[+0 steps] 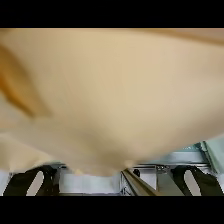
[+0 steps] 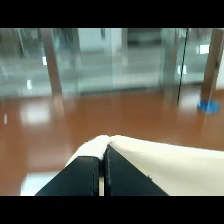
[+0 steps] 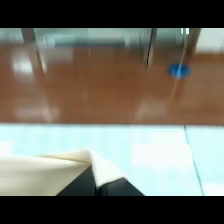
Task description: Fold the shirts.
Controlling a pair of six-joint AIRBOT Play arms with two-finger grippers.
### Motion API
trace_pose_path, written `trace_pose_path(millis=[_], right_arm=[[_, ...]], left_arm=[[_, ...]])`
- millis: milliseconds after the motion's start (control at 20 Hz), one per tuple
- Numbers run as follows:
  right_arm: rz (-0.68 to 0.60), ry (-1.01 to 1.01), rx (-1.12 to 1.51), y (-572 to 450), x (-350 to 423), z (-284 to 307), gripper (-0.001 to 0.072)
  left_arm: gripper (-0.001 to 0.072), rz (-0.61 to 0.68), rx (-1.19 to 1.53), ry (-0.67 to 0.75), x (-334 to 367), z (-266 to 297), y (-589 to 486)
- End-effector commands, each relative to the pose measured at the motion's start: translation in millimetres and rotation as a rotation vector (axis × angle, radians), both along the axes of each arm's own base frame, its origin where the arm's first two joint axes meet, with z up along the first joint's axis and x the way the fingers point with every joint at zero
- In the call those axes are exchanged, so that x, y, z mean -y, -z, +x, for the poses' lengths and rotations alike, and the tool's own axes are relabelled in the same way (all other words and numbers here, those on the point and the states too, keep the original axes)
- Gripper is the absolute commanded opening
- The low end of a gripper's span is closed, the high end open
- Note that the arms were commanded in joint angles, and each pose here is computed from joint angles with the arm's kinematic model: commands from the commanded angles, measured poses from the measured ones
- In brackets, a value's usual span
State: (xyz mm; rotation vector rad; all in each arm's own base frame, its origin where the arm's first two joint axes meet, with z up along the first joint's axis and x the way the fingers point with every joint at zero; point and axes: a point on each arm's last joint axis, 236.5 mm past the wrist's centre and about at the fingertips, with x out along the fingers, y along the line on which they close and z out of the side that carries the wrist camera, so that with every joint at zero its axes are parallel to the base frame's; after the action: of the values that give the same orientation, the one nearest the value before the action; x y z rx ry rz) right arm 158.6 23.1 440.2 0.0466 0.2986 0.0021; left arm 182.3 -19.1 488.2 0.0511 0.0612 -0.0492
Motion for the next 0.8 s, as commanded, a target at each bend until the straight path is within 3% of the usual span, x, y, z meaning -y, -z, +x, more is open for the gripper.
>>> trace_pose_path(millis=[0, 300, 500, 750], right_arm=[[0.042, 0.009, -0.177, 55.7, 7.8, 13.6, 0.0022], [0.185, -0.065, -0.372, 153.0, 10.7, 103.5, 0.0022], [0.306, -0.156, -0.572, 249.1, 12.3, 189.8, 0.0022], [0.515, -0.130, -0.653, 362.8, 28.9, 306.6, 0.0021]], left_arm=[[0.0021, -0.010, -0.184, -0.031, -14.0, 35.1, 61.8], [0.0021, -0.084, -0.479, 0.006, -7.8, 133.9, 175.3], [0.0021, -0.195, -0.699, 0.045, 6.6, 202.7, 272.1], [0.0021, -0.354, -0.835, 0.040, 17.4, 284.5, 372.6]])
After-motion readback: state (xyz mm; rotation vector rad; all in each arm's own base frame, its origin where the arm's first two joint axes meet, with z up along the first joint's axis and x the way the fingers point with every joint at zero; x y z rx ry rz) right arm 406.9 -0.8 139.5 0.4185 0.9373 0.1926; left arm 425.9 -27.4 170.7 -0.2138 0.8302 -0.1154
